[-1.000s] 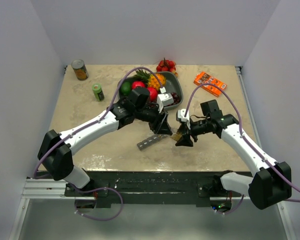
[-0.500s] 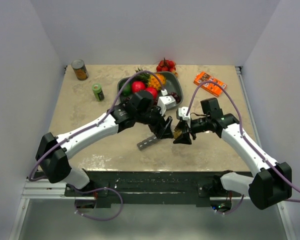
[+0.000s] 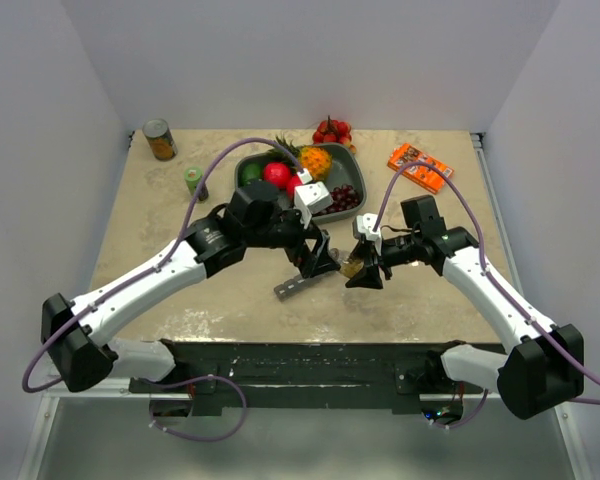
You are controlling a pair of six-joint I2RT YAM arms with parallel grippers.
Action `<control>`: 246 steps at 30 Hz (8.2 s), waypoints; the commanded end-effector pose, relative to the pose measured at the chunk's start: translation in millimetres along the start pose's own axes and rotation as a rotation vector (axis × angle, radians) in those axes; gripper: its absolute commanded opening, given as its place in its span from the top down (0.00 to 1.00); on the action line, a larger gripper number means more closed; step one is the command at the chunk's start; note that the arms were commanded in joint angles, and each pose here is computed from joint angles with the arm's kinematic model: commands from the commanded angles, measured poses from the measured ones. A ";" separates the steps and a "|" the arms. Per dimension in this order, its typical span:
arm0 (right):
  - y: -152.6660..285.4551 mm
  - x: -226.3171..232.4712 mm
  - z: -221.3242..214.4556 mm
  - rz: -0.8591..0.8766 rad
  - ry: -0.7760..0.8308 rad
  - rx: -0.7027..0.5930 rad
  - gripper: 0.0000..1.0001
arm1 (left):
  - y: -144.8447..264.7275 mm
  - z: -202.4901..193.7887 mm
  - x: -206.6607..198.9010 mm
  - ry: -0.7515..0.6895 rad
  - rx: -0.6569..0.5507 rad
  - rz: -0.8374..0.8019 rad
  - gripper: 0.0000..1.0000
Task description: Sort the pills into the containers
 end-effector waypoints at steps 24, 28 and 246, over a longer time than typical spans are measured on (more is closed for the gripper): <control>5.0 -10.9 19.1 -0.032 0.073 -0.034 1.00 | -7.7 9.1 -0.8 0.454 -0.209 0.086 0.21; 4.7 -10.8 19.4 -0.031 0.073 -0.035 1.00 | -12.3 5.4 -1.9 0.439 -0.172 0.075 0.34; 8.4 -7.9 18.6 -0.026 0.068 -0.052 1.00 | -36.3 -58.8 -42.2 -0.564 -0.037 -0.314 1.00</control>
Point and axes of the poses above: each gripper's point midway between its finger pads, its own y axis back along the fingers, its own x axis along the line the jaws close on, z = x × y, the point moved 1 cm from there along y, back along the fingers, and after that the axes turned 13 degrees about y, right-handed, at the moved point
